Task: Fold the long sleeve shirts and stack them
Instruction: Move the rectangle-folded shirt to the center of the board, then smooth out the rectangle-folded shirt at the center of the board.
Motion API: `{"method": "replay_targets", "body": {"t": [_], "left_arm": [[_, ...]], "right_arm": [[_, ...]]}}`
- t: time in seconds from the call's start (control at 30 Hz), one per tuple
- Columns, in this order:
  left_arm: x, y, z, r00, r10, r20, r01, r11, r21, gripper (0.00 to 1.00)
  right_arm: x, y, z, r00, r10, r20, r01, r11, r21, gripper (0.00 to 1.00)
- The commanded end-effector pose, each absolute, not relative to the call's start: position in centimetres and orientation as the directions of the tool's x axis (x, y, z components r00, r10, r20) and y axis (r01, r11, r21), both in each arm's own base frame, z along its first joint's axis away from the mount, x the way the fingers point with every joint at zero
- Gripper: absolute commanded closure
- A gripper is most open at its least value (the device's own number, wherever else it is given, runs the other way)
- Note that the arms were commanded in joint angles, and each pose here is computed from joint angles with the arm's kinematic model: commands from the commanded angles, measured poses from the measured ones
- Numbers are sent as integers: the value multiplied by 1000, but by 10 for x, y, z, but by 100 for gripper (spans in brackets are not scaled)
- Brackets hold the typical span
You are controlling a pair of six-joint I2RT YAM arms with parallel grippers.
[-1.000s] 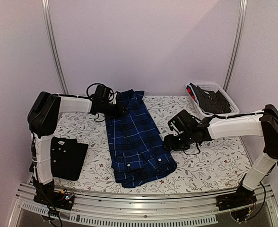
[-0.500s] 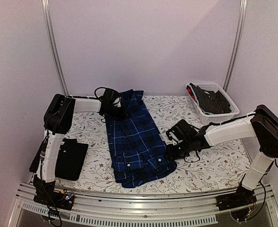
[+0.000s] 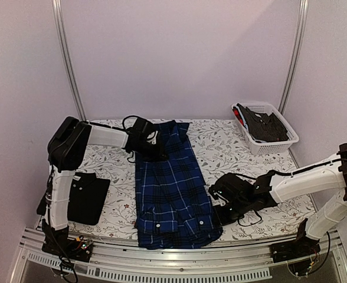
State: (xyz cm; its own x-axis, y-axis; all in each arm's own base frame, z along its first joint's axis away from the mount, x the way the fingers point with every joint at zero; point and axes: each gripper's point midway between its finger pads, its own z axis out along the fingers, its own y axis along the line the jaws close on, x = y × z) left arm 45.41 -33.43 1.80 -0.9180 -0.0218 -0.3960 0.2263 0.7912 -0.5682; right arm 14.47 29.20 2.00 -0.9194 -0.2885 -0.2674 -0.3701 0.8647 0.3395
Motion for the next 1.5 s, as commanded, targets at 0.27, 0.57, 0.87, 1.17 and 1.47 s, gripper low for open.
{"method": "replay_targets", "body": {"t": [0.27, 0.57, 0.87, 1.17, 1.47], "left_arm": [[391, -343, 86, -883, 38, -468, 311, 793, -524, 72], [470, -335, 117, -824, -18, -566, 318, 813, -488, 70], [508, -346, 92, -847, -13, -532, 290, 827, -482, 80], [525, -348, 70, -850, -25, -527, 280, 825, -490, 81], [621, -322, 66, -784, -231, -576, 198, 786, -585, 65]], "right_arm": [[167, 277, 104, -903, -158, -400, -295, 904, 309, 45], [305, 288, 170, -760, -52, -648, -339, 882, 327, 58], [363, 315, 169, -734, -70, -676, -394, 854, 340, 65], [387, 310, 144, -762, -58, -645, -366, 860, 355, 66], [418, 318, 133, -759, -50, -649, -368, 856, 364, 66]]}}
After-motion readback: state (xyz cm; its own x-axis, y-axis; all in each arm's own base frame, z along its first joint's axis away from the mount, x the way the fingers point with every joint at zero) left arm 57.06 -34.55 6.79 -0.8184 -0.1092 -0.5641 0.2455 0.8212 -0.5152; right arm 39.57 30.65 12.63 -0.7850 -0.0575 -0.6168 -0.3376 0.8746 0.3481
